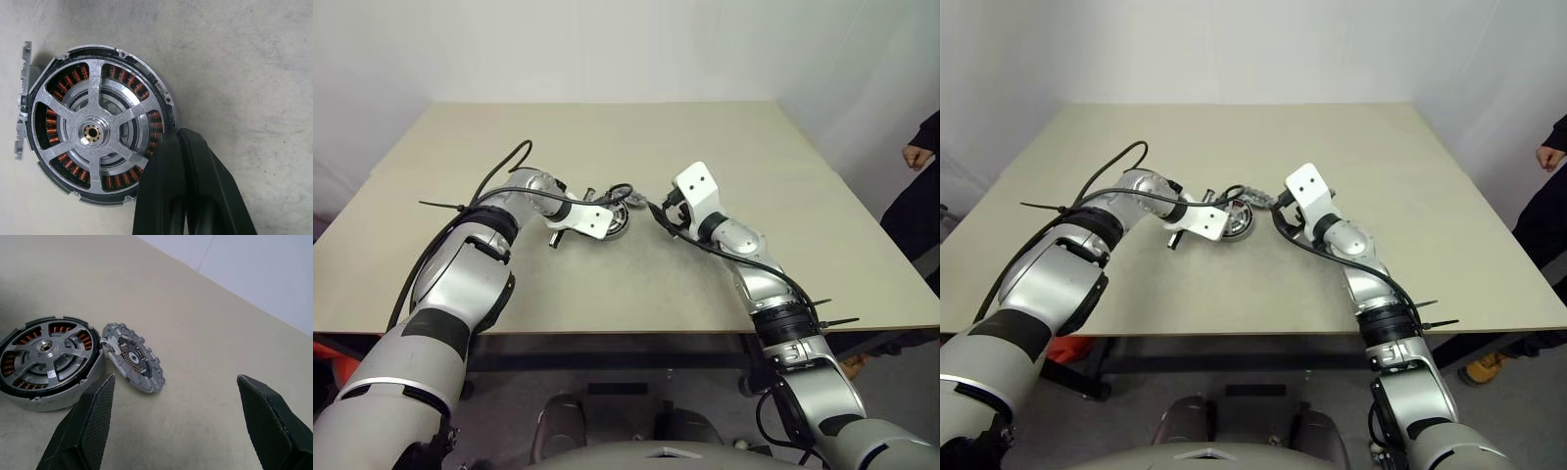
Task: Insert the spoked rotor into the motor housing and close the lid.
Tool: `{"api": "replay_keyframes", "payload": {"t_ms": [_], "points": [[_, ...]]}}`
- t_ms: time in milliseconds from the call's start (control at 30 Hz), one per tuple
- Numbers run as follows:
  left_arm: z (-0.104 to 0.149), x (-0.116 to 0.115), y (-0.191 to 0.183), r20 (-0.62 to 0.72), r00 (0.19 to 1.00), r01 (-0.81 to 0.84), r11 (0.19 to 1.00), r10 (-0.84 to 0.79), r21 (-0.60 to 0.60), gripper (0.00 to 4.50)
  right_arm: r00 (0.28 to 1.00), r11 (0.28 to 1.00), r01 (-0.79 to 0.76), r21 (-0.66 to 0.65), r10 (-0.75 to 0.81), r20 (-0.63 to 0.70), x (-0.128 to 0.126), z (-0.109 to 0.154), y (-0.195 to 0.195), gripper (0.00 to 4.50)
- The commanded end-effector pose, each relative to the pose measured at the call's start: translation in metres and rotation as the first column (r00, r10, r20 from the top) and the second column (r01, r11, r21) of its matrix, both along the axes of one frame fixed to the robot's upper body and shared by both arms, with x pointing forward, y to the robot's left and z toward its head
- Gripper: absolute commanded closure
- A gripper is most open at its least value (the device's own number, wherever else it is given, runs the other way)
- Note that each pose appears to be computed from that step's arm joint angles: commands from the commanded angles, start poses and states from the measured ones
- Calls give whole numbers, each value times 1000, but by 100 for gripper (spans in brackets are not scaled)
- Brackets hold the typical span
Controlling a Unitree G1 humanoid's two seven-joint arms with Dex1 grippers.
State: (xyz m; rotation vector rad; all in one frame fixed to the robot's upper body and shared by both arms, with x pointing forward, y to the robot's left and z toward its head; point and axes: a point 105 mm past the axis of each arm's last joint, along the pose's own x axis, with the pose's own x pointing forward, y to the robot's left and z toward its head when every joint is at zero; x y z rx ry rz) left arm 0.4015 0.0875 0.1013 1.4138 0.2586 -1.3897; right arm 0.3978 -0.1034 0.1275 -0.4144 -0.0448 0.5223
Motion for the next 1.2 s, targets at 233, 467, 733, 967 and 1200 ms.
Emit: {"api": "replay_keyframes", "payload": {"t_ms": [233,467,733,967,1200], "points": [[19,9,-3,98,995,4,999,1,-48,448,994,998,66,24,-68,91,7,29,-17,0],[37,13,-2,191,981,56,997,-44,-55,448,985,990,136,41,-140,106,15,36,-28,0],[48,6,-7,294,930,221,975,-220,31,448,974,979,194,55,-200,110,21,38,-37,0],[45,5,8,370,858,303,932,-357,198,448,974,979,195,58,-200,105,20,36,-36,0],[73,9,-8,558,741,372,920,-372,120,448,977,980,194,43,-197,86,19,27,-36,0]]}}
